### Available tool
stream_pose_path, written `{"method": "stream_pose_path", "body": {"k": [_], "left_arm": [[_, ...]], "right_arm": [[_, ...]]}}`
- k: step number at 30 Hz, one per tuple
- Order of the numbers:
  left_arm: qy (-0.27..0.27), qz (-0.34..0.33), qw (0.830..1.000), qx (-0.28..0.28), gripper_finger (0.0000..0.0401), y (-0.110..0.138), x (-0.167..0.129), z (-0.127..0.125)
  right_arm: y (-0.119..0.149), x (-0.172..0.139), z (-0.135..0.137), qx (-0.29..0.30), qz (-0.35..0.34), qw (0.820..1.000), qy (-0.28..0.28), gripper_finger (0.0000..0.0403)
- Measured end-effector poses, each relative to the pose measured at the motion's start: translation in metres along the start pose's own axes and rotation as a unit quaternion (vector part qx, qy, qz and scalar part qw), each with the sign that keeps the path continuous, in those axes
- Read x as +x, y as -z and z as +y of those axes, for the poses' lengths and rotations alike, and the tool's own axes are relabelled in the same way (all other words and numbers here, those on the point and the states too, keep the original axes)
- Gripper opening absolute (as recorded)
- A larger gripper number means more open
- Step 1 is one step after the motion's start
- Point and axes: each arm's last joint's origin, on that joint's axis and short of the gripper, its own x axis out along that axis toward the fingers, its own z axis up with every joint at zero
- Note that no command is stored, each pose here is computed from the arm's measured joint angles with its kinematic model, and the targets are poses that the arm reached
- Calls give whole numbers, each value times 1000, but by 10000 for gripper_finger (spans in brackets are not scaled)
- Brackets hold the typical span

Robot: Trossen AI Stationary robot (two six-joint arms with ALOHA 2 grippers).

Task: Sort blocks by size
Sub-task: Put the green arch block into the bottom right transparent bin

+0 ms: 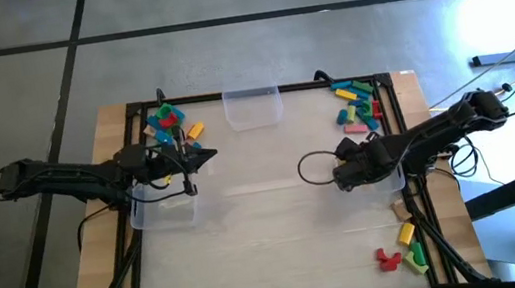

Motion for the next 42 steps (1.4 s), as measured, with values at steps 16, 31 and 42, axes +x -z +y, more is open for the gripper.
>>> {"method": "stream_pose_path", "body": {"k": [16, 31, 42], "left_arm": [[0, 0, 1000, 1, 4, 0, 0, 0], [0, 1, 1000, 1, 4, 0, 0, 0], [2, 13, 1000, 3, 4, 3, 0, 0]], "right_arm": [[-78, 13, -75, 107, -13, 986, 127, 200], [-118, 68, -163, 210, 59, 964, 155, 182], [-119, 112, -187, 247, 159, 944, 148, 182]]}}
